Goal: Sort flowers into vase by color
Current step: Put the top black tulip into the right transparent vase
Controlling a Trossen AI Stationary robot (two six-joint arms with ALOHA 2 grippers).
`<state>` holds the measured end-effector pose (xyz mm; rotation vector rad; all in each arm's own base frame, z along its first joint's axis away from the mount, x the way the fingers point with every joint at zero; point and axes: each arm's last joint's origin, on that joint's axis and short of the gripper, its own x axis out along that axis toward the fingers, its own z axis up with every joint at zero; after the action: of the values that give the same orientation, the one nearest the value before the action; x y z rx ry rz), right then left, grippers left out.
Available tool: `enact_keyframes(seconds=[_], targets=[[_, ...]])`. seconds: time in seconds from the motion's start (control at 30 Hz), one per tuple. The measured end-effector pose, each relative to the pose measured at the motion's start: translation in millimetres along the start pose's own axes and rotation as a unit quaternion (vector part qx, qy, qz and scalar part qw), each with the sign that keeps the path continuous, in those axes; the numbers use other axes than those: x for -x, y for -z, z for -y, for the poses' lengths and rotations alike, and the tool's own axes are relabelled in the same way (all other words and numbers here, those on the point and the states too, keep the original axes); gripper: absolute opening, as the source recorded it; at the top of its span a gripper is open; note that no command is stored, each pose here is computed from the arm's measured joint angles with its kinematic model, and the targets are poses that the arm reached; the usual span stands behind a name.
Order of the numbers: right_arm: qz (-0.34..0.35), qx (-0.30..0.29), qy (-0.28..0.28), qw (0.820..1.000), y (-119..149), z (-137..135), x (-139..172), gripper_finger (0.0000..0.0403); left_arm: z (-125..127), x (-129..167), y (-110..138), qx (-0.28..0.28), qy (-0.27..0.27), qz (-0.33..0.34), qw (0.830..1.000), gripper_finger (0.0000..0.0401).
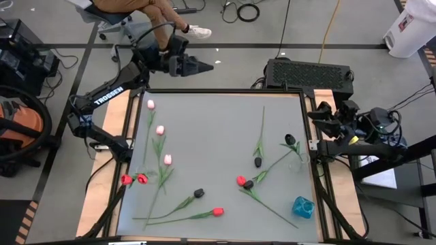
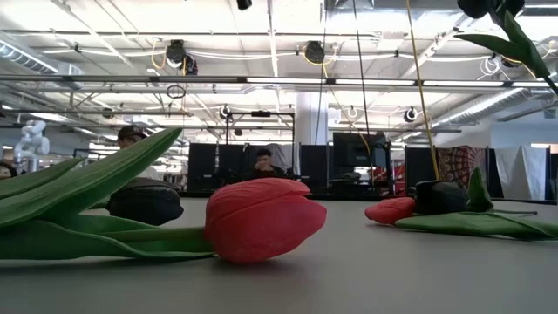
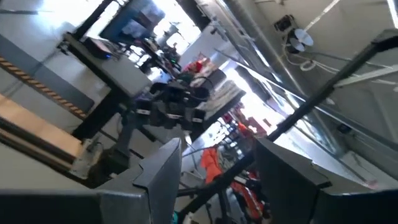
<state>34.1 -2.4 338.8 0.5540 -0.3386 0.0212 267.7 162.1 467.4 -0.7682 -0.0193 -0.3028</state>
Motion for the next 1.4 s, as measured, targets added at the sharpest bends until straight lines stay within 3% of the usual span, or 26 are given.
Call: enact_keyframes(seconds=[0.4,0.67,0.93,1.07,1.4], targets=[[-0.015,-0.001,0.011,1.000,3,2,0,0.0201,51,-23,6,-0.018,0.061,-0.043,0.997,0.0208],[-0.016,0.000,0.012,1.000,3,2,0,0.0201,76,-15,5,-0.048,-0.022,-0.064,0.997,0.0208],[-0.013,0.000,0.018,1.000,3,3,0,0.0201,57,-8,24,-0.126,-0.146,-0.140,0.971,0.0208],[-0.009,-0.001,0.023,1.000,3,3,0,0.0201,42,-14,31,-0.154,-0.168,-0.178,0.957,0.0208],[-0.007,-0.053,0.055,0.997,5,6,-8,0.0201,24,-26,34,-0.142,-0.176,-0.195,0.955,0.0208]])
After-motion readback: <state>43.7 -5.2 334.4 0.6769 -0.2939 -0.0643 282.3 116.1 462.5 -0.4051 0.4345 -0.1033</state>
